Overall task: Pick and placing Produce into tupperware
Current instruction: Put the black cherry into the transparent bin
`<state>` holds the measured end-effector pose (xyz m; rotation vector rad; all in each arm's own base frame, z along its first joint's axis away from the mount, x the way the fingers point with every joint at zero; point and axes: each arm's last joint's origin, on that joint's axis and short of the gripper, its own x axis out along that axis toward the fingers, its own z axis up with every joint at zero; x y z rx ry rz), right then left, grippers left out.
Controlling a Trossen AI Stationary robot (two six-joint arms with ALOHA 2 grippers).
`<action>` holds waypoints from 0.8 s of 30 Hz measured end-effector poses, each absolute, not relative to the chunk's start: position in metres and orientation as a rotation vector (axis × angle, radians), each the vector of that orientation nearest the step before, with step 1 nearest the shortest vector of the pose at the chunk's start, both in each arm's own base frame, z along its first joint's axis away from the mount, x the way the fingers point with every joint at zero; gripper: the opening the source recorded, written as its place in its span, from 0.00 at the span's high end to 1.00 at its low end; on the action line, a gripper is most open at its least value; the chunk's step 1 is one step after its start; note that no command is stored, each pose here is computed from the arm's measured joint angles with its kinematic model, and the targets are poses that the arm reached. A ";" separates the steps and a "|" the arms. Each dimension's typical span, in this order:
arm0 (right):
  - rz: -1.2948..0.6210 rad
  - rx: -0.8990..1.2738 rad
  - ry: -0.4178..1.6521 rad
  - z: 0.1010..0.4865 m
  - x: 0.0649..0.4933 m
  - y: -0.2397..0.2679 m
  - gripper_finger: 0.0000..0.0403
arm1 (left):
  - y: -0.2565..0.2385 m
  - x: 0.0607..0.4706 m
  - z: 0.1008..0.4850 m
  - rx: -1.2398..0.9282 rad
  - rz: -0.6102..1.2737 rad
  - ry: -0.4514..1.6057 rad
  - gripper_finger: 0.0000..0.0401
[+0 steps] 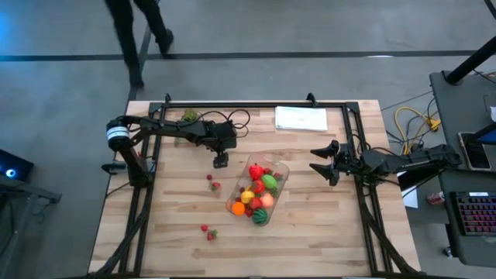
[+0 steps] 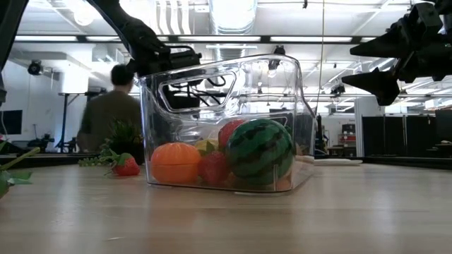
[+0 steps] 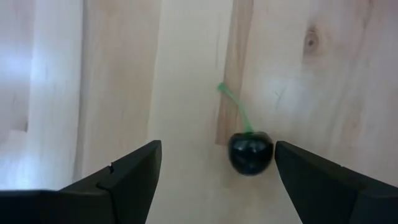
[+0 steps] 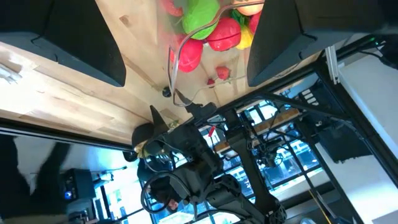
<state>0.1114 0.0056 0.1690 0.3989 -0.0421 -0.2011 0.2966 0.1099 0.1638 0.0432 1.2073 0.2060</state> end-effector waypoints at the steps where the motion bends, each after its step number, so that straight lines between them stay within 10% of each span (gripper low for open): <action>1: -0.201 0.399 -0.042 0.169 0.111 0.006 0.19 | 0.110 0.296 0.163 0.042 0.205 1.209 0.26; 12: -0.201 0.399 -0.042 0.169 0.111 0.006 0.19 | 0.107 0.289 0.152 0.016 0.186 1.219 0.28; 24: -0.201 0.399 -0.042 0.169 0.111 0.006 0.19 | 0.109 0.293 0.153 0.028 0.200 1.172 0.51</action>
